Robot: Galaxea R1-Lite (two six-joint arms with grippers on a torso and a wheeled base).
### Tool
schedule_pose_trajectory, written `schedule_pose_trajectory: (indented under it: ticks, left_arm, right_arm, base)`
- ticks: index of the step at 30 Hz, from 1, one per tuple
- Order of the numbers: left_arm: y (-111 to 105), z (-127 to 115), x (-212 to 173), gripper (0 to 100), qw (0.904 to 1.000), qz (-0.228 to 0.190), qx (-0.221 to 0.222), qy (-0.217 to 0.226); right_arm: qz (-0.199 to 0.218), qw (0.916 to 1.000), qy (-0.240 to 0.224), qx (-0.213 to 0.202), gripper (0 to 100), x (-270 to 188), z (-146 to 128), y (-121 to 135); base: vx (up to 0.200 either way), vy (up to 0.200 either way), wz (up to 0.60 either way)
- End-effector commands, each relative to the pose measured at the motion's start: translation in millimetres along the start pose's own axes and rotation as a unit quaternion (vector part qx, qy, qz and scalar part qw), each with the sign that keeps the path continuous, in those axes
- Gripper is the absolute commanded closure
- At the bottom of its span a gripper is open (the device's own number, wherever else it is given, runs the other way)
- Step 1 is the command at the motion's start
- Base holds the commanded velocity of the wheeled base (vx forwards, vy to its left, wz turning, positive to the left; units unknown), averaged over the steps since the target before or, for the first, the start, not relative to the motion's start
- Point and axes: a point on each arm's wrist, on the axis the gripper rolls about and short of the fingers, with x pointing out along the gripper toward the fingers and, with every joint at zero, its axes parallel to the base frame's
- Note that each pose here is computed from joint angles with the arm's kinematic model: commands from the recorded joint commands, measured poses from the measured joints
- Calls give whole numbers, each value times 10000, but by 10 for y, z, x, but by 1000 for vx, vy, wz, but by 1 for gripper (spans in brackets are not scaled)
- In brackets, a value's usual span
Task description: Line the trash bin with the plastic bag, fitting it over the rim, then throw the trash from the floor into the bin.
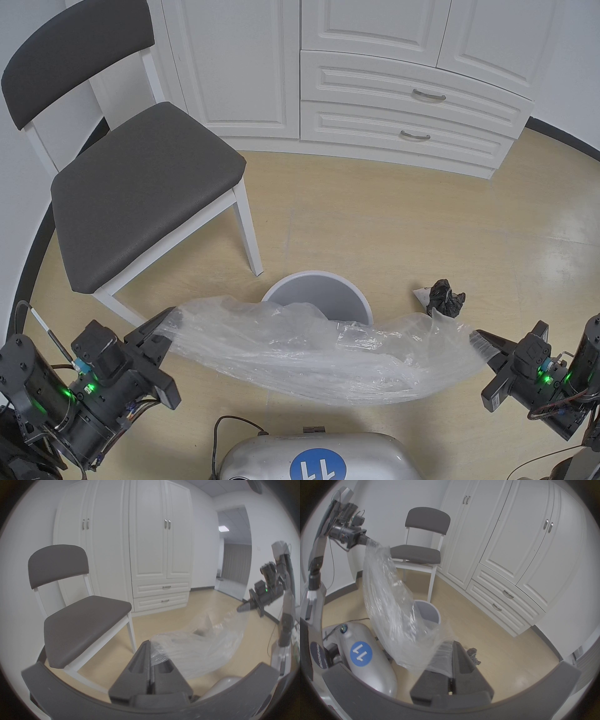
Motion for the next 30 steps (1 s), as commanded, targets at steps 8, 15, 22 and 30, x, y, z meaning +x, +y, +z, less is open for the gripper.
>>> schedule_pose_trajectory:
  ticks: [8,15,22,30]
  left_arm:
    - [-503,19,571,100,9921,277,-1216,-123]
    - [-629,32,863,100,9784,355,-2021,-261]
    - [-656,82,986,100,9649,363,-2565,-428]
    - [-676,-154,1219,100,9594,551,-2760,-191]
  right_arm:
    - [662,9914,-395,1058,100,239,279,365]
    - [651,9756,-939,1873,100,586,386,646]
    - [668,9739,-1020,1917,100,898,254,939]
    - [798,9641,-991,2332,100,1099,248,1057]
  base:
    - [0,0,0]
    - [0,0,0]
    - [0,0,0]
    - [0,0,0]
